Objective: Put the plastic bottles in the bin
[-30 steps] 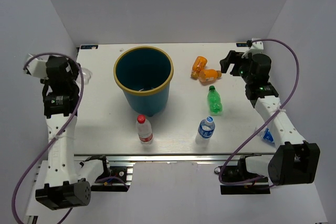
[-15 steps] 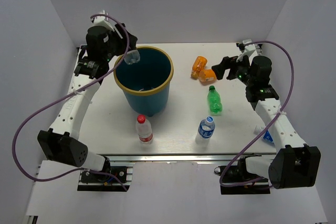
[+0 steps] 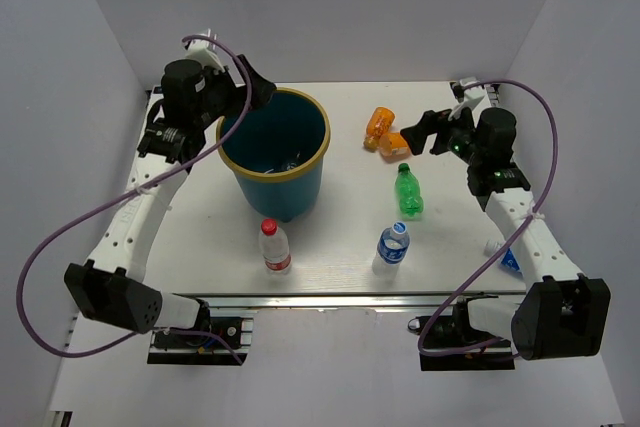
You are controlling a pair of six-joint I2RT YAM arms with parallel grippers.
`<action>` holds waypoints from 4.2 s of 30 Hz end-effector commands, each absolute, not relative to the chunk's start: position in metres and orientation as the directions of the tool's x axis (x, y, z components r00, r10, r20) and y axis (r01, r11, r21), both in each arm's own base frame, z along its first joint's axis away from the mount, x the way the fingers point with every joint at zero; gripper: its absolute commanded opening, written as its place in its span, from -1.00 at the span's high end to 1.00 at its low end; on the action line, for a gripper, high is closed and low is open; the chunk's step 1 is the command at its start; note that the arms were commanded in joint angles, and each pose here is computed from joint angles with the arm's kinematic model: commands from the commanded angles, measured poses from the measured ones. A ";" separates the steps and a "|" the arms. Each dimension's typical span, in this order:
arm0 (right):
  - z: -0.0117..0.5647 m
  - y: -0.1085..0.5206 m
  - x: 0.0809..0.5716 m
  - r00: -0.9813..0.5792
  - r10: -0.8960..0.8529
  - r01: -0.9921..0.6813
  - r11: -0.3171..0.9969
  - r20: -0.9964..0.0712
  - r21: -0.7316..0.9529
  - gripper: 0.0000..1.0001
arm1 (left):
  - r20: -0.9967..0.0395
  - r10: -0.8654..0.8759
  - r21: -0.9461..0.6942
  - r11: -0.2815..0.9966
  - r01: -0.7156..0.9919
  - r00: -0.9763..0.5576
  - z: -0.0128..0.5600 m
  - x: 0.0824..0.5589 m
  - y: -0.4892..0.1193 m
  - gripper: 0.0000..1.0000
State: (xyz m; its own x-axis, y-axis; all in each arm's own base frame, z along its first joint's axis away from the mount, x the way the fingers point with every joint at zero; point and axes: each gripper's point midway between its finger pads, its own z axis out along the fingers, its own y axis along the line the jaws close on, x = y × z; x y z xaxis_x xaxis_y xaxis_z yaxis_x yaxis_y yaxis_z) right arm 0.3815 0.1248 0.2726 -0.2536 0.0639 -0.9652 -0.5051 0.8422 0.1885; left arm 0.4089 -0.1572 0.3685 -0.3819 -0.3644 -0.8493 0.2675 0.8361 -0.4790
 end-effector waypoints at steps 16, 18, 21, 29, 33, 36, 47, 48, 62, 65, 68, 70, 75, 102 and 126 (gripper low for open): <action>0.268 0.132 0.354 -0.266 0.195 -0.509 0.803 -0.944 0.310 -0.79 | -0.825 -0.360 -0.442 0.892 0.100 -0.436 0.331 0.283 -0.134 -0.96; 0.269 0.131 0.352 -0.257 0.197 -0.509 0.805 -0.946 0.306 -0.79 | -0.824 -0.349 -0.432 0.897 0.095 -0.446 0.331 0.276 -0.130 -0.96; 0.267 0.131 0.351 -0.259 0.195 -0.506 0.807 -0.946 0.305 -0.79 | -0.824 -0.336 -0.423 0.900 0.101 -0.456 0.336 0.265 -0.126 -0.96; 0.265 0.134 0.348 -0.269 0.193 -0.524 0.793 -0.944 0.311 -0.79 | -0.718 -0.233 -0.505 0.823 0.261 -0.655 0.291 0.215 -0.159 -0.96; 0.258 0.138 0.347 -0.296 0.197 -0.535 0.776 -0.935 0.333 -0.79 | -0.657 -0.199 -0.503 0.834 0.227 -0.727 0.251 0.197 -0.154 -0.96; 0.252 0.139 0.347 -0.316 0.199 -0.531 0.773 -0.928 0.347 -0.79 | -0.662 -0.194 -0.517 0.818 0.253 -0.724 0.251 0.187 -0.154 -0.96; 0.241 0.138 0.353 -0.348 0.189 -0.510 0.784 -0.918 0.355 -0.79 | -0.642 -0.151 -0.529 0.797 0.292 -0.752 0.253 0.174 -0.159 -0.96; 0.241 0.138 0.353 -0.351 0.190 -0.511 0.782 -0.917 0.357 -0.79 | -0.631 -0.143 -0.526 0.801 0.286 -0.762 0.249 0.174 -0.159 -0.96; 0.231 0.138 0.357 -0.371 0.173 -0.507 0.785 -0.912 0.355 -0.79 | -0.618 -0.081 -0.476 0.830 0.290 -0.782 0.248 0.182 -0.158 -0.96; 0.228 0.138 0.357 -0.376 0.171 -0.506 0.786 -0.911 0.356 -0.79 | -0.601 -0.057 -0.491 0.814 0.312 -0.797 0.243 0.180 -0.165 -0.96; 0.226 0.139 0.358 -0.379 0.167 -0.507 0.786 -0.910 0.355 -0.79 | -0.594 -0.038 -0.487 0.812 0.321 -0.803 0.237 0.181 -0.168 -0.96; 0.225 0.139 0.359 -0.382 0.165 -0.505 0.786 -0.909 0.355 -0.79 | -0.586 -0.027 -0.472 0.824 0.314 -0.810 0.233 0.181 -0.167 -0.96; 0.220 0.140 0.361 -0.394 0.160 -0.506 0.784 -0.905 0.360 -0.79 | -0.562 0.016 -0.453 0.831 0.324 -0.827 0.222 0.182 -0.177 -0.96; 0.211 0.132 0.367 -0.408 0.139 -0.467 0.817 -0.902 0.337 -0.79 | -0.504 0.157 -0.195 0.937 0.289 -0.849 0.205 0.177 -0.181 0.10; 0.231 0.124 0.364 -0.336 0.117 -0.463 0.843 -0.935 0.272 -0.79 | -0.825 -0.141 -0.478 0.692 0.541 -0.548 0.437 0.213 -0.252 1.00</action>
State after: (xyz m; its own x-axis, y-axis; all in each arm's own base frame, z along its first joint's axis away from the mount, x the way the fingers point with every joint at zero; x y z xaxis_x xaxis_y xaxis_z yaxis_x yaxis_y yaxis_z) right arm 0.3609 0.1262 0.2024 -0.4261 0.1280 -0.8956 -0.4388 0.8364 0.3283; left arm 0.2075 -0.2506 0.3977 -0.6105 -0.0583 -0.7899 0.5267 0.7150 -0.4598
